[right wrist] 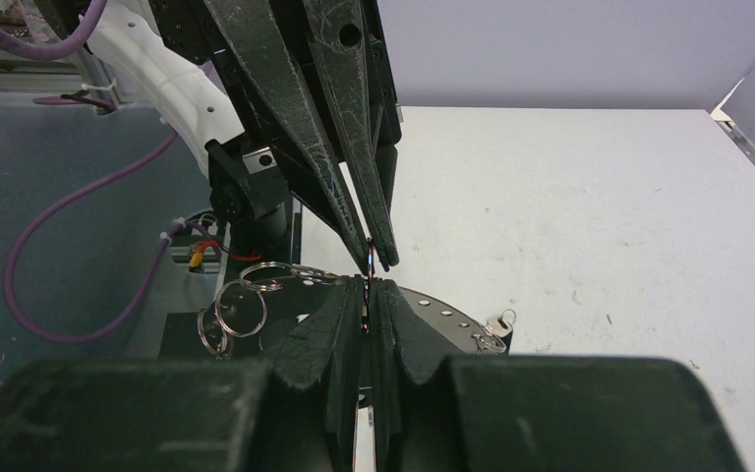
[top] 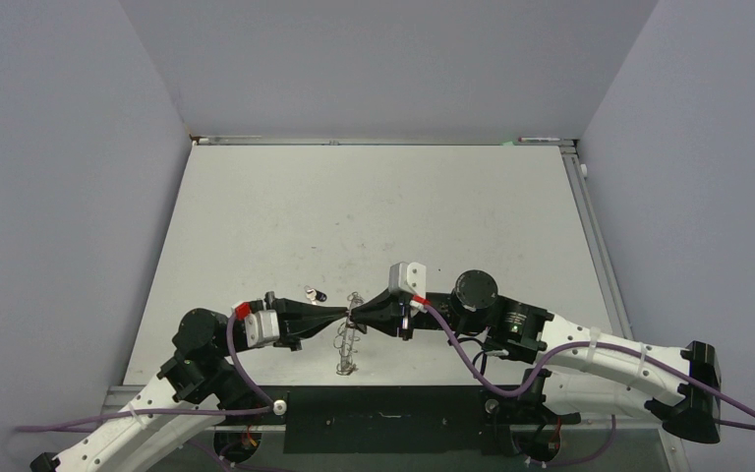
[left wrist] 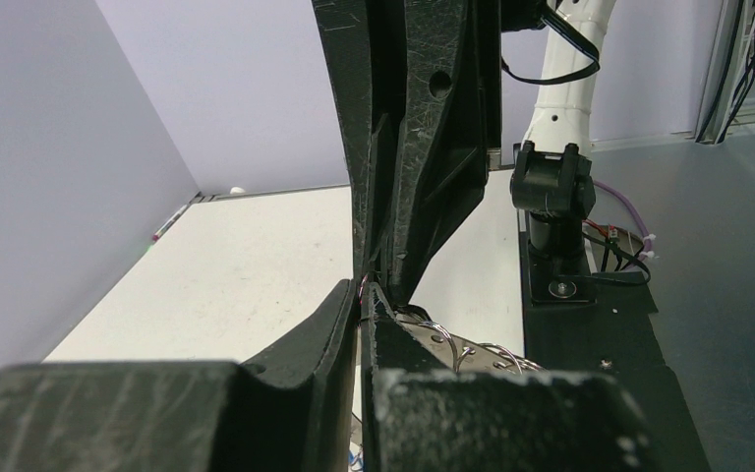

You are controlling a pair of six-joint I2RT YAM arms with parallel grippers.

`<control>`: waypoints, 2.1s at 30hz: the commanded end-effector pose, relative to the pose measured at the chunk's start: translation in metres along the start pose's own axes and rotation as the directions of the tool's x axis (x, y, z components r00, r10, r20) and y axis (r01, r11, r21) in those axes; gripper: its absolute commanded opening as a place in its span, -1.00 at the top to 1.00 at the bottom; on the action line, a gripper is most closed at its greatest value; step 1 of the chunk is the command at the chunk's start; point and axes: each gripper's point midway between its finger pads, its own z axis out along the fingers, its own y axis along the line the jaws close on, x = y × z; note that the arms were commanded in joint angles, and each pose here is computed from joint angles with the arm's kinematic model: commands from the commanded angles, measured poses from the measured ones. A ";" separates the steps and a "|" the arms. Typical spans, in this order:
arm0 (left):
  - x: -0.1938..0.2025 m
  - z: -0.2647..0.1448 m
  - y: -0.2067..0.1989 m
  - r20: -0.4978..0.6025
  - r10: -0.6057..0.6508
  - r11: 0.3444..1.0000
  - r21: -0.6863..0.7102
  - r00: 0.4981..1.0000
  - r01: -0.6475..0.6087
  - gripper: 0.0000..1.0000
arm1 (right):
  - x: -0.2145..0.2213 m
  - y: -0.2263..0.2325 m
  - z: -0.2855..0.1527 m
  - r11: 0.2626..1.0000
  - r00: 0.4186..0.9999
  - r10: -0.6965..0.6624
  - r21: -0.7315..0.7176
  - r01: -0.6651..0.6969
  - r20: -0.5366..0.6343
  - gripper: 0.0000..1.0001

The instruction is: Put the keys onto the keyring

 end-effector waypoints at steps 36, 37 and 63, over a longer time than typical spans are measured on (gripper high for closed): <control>-0.006 0.003 0.000 -0.282 0.122 0.983 0.167 0.952 -0.076 0.54 | -0.027 -0.005 0.001 0.962 0.819 -0.274 -0.141 0.235 -0.505 0.90; -0.007 0.003 -0.001 -0.281 0.122 0.983 0.169 0.952 -0.076 0.57 | -0.027 -0.004 0.001 0.962 0.818 -0.274 -0.144 0.233 -0.505 0.90; 0.001 0.022 0.001 -0.190 0.032 0.985 0.170 0.981 0.000 1.00 | -0.037 0.009 0.010 0.955 0.868 -0.291 -0.171 0.241 -0.402 0.82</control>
